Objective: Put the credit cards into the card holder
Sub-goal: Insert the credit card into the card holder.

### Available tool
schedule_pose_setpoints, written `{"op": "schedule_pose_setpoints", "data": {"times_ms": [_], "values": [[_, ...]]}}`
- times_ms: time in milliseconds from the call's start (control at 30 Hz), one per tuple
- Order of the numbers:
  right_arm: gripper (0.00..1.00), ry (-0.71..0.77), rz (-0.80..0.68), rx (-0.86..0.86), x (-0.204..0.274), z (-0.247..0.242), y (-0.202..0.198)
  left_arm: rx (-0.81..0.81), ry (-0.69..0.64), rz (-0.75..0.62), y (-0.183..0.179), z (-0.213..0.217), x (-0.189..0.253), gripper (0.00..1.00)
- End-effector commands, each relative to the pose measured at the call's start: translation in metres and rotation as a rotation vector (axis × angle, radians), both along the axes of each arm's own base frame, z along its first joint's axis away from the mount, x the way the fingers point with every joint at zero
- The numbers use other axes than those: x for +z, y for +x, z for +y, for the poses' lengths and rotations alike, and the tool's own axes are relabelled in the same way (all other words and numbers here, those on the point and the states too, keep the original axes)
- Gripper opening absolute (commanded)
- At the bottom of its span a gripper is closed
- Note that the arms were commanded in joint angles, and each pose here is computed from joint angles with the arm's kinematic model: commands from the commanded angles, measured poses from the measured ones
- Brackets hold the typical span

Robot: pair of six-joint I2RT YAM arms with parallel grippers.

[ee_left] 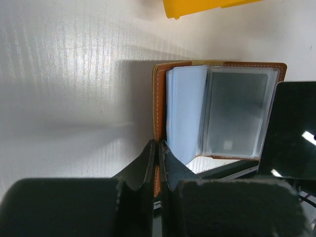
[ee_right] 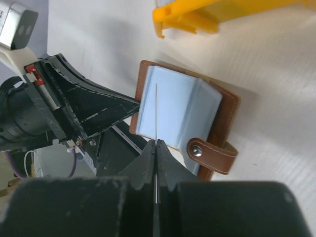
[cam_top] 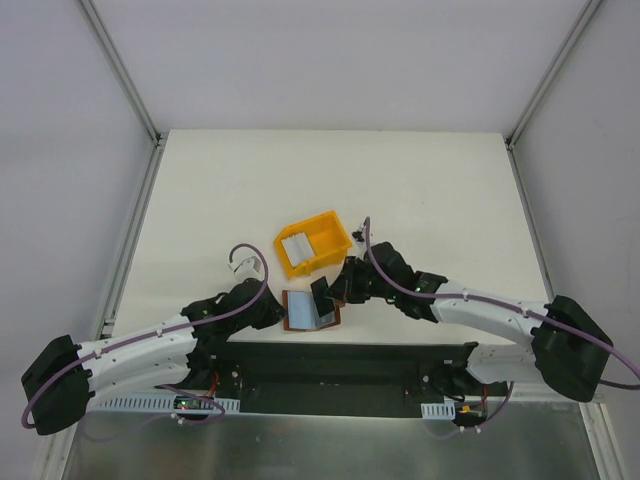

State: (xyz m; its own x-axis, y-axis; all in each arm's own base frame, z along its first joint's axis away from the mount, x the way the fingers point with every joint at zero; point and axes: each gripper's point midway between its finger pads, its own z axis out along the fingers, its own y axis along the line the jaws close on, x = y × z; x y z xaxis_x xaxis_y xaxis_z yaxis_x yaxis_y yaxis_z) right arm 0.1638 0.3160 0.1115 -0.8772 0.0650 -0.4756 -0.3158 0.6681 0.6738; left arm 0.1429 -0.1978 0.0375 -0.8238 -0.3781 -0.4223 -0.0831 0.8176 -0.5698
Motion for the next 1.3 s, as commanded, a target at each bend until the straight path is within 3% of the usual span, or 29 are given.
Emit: {"op": "schedule_pose_setpoints", "data": {"times_ms": [0,500,1267], "values": [[0.0,0.128,-0.025,-0.066,0.014,0.028,0.003,0.004,0.008,0.013,-0.004,0.002,-0.003,0.0],[0.0,0.087,0.027,-0.163,-0.05,0.015,0.003,0.033,0.016,0.043,-0.007,0.007,-0.014,0.0],[0.0,0.11,0.136,-0.15,-0.079,0.017,-0.011,0.09,0.087,0.123,-0.015,0.021,-0.041,0.0]]}}
